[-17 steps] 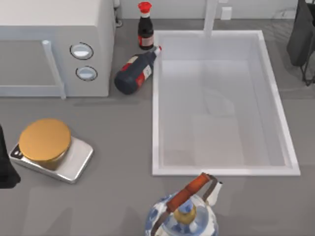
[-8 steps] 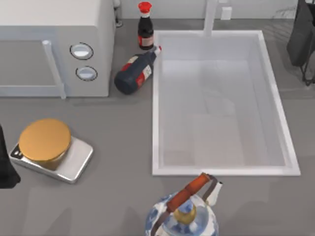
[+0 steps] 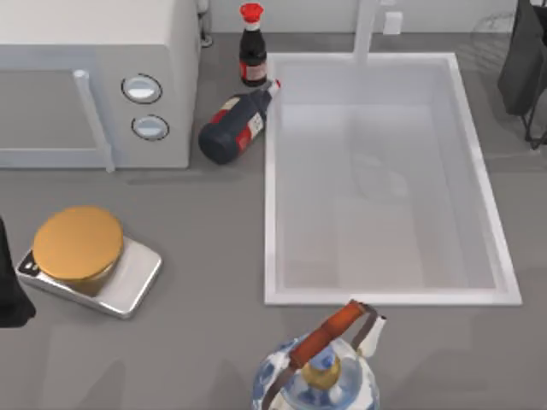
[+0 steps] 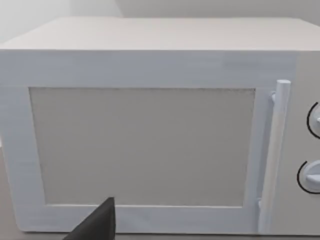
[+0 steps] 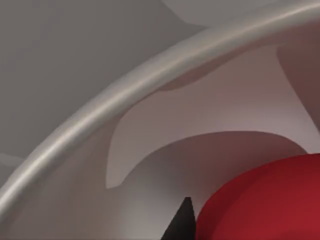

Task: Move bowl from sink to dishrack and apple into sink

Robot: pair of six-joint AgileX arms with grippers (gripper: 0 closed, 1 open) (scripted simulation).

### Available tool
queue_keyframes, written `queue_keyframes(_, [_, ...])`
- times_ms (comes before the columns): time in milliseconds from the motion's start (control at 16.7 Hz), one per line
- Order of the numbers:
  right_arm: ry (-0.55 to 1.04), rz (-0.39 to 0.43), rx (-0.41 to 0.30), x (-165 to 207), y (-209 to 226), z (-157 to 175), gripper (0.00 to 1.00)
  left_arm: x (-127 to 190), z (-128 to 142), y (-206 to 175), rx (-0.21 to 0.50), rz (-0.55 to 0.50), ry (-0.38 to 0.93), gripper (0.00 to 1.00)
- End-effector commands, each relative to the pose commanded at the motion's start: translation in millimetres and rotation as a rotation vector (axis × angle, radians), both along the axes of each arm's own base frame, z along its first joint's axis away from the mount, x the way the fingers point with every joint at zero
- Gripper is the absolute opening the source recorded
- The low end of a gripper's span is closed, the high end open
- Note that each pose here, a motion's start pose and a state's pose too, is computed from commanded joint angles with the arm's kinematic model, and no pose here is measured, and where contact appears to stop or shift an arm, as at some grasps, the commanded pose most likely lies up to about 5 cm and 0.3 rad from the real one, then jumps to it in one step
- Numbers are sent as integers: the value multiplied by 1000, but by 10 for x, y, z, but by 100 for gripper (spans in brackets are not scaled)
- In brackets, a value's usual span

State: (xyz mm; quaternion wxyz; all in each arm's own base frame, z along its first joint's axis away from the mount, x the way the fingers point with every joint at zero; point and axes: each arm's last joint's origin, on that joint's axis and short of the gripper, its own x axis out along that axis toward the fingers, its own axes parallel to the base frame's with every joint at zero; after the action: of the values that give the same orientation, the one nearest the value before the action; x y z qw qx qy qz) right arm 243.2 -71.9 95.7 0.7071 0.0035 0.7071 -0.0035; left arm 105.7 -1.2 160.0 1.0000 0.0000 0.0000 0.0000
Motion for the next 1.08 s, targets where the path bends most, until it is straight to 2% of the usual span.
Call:
queue_keyframes(720, [0,0,0,0,0,0,2,0,0,0,0,0,0,100])
queue_keyframes(1080, [0,0,0,0,0,0,0,0,0,0,0,0,0,100])
